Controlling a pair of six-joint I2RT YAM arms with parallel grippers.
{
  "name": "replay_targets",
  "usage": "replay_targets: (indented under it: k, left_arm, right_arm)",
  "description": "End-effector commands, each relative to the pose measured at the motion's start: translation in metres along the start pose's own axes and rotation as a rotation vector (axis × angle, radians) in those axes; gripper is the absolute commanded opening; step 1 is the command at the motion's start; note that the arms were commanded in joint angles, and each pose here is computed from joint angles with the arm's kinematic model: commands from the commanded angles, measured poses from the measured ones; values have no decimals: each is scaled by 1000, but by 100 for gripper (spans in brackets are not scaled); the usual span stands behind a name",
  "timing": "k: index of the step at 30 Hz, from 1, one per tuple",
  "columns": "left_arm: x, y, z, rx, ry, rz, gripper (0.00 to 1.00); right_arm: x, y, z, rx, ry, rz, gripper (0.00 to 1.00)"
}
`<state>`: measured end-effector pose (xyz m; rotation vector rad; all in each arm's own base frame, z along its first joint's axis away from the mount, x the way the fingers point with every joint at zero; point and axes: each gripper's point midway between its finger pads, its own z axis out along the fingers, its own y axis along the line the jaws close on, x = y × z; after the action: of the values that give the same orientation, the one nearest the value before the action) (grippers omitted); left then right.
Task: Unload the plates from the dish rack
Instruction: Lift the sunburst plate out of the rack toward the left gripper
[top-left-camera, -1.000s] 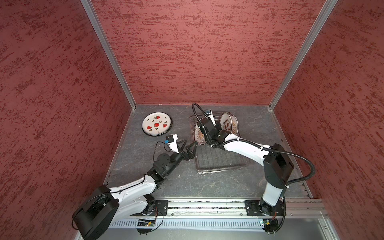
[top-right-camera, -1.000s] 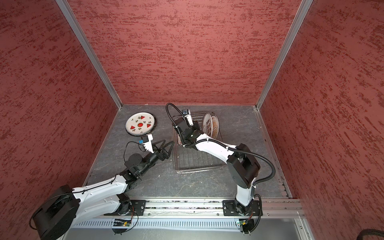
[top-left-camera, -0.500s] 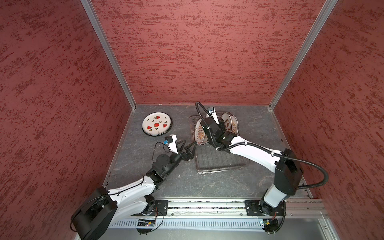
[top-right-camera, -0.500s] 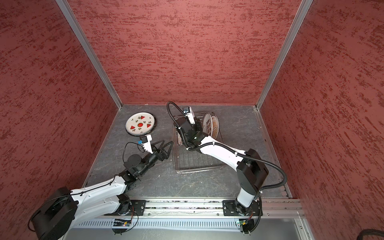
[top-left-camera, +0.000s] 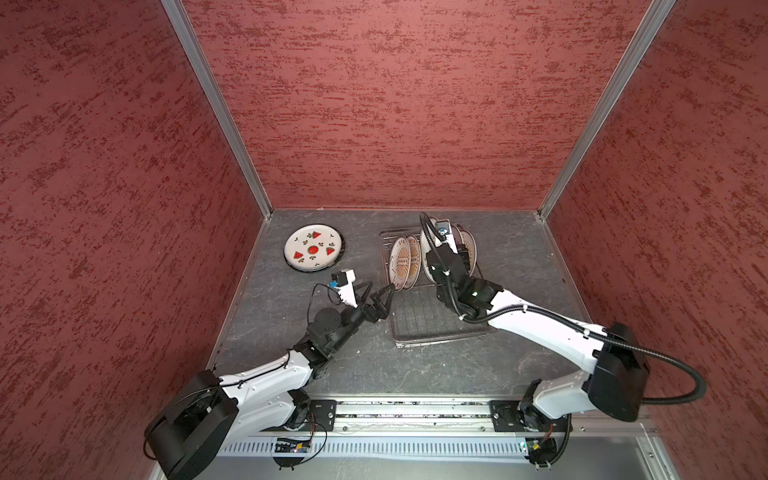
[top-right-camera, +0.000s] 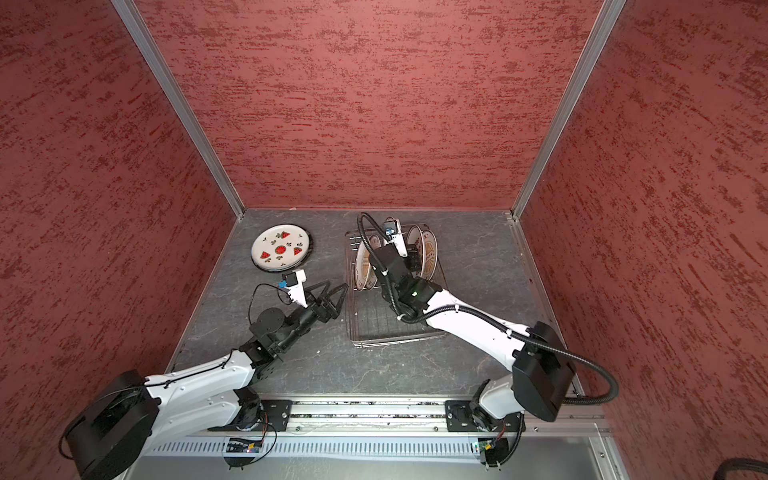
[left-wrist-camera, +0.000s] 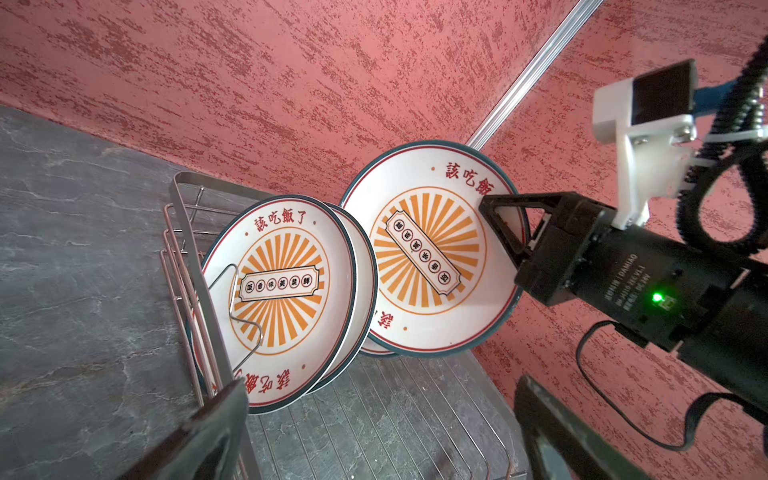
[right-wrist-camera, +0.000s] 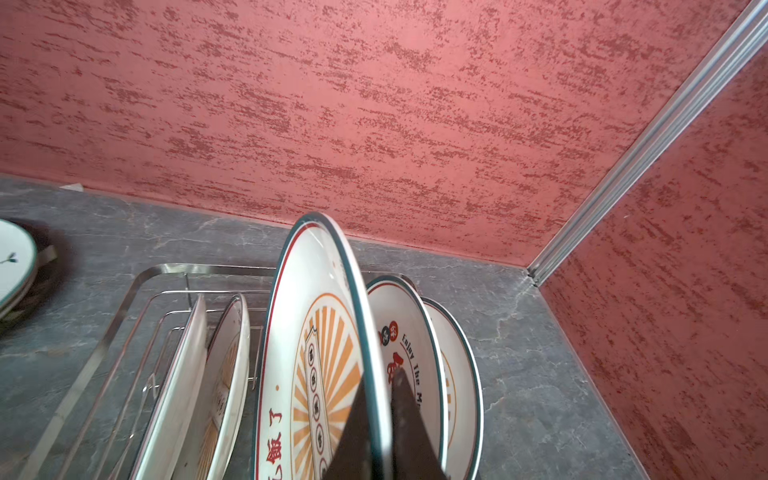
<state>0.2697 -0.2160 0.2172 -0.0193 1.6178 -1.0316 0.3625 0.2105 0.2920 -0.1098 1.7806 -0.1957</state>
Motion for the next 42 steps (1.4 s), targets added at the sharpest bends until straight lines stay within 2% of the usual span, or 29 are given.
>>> replay_targets:
  k: [1, 7, 15, 27, 31, 35, 39, 42]
  left_arm:
    - [-3, -7, 1, 29, -11, 1, 99]
    - [0, -17, 1, 82, 19, 6, 100]
    - [4, -32, 1, 156, 59, 5, 99]
    - [10, -54, -2, 282, 105, 43, 100]
    - [9, -57, -7, 336, 149, 5, 99]
    - [4, -61, -16, 398, 114, -26, 99]
    - [7, -61, -7, 359, 132, -41, 100]
    - [8, -59, -1, 339, 133, -73, 90]
  right_arm:
    - [-49, -4, -20, -108, -137, 174, 0]
    - [-47, -32, -37, -113, -186, 248, 0]
    - [-36, -54, -51, -246, -220, 362, 0]
    - [-27, -49, -81, -662, -219, 613, 0]
    - [-28, -41, -86, -815, -224, 694, 0]
    - [-25, -28, -90, -925, -213, 733, 0]
    - [-17, -20, -89, -972, -198, 750, 0]
    - [-10, -21, -86, -948, -202, 750, 0]
